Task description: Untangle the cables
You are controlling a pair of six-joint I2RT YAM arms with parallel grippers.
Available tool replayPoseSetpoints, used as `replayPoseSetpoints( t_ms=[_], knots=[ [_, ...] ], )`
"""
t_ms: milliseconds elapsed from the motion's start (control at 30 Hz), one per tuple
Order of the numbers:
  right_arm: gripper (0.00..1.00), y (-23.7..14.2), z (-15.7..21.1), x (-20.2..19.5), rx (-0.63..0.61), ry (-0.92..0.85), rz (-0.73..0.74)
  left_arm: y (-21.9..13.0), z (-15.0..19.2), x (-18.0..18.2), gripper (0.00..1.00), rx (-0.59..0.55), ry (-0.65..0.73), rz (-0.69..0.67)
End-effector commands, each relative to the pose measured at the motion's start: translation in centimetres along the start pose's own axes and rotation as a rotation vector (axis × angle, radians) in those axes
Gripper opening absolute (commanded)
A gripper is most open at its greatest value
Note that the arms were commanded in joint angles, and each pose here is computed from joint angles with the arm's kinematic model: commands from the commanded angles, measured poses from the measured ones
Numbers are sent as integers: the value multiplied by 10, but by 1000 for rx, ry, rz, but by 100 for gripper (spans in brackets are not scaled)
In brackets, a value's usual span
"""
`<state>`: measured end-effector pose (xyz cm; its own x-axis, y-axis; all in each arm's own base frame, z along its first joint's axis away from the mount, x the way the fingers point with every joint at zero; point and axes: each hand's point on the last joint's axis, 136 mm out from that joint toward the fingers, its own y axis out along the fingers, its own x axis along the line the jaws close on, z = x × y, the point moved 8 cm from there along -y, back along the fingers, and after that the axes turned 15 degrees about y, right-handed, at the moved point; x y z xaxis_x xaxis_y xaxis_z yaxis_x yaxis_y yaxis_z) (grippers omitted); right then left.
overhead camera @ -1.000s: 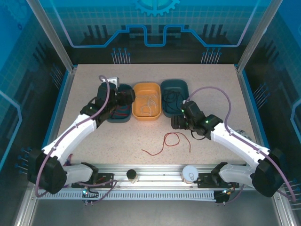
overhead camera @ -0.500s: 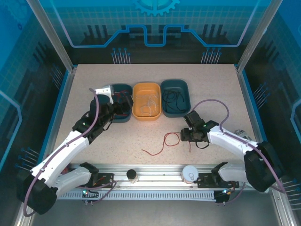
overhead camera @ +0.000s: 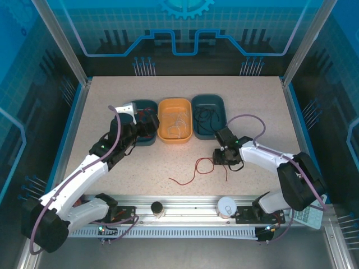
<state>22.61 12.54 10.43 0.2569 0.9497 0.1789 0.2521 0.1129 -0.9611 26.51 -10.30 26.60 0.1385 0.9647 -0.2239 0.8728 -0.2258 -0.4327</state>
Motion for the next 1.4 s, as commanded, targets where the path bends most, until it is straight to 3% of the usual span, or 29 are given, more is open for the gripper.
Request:
replayPoseSetpoints(
  t_ms=[0,567,867,1033,1367],
  knots=[
    [44,-1,-3,2,35,3,13,2,-1,-1,99,-19,-12,4],
    [40,19,8,8,118,-37,100,1,5,3,99,-12,-9,-21],
    [12,13,10,21,82,-126,146,-1,5,4,99,-12,-9,-29],
    [2,-19,5,40,-27,-215,100,-6,3,5,99,-20,6,-44],
    [0,-108,4,58,-285,-337,-162,-26,-3,2,99,-62,54,18]
  ],
)
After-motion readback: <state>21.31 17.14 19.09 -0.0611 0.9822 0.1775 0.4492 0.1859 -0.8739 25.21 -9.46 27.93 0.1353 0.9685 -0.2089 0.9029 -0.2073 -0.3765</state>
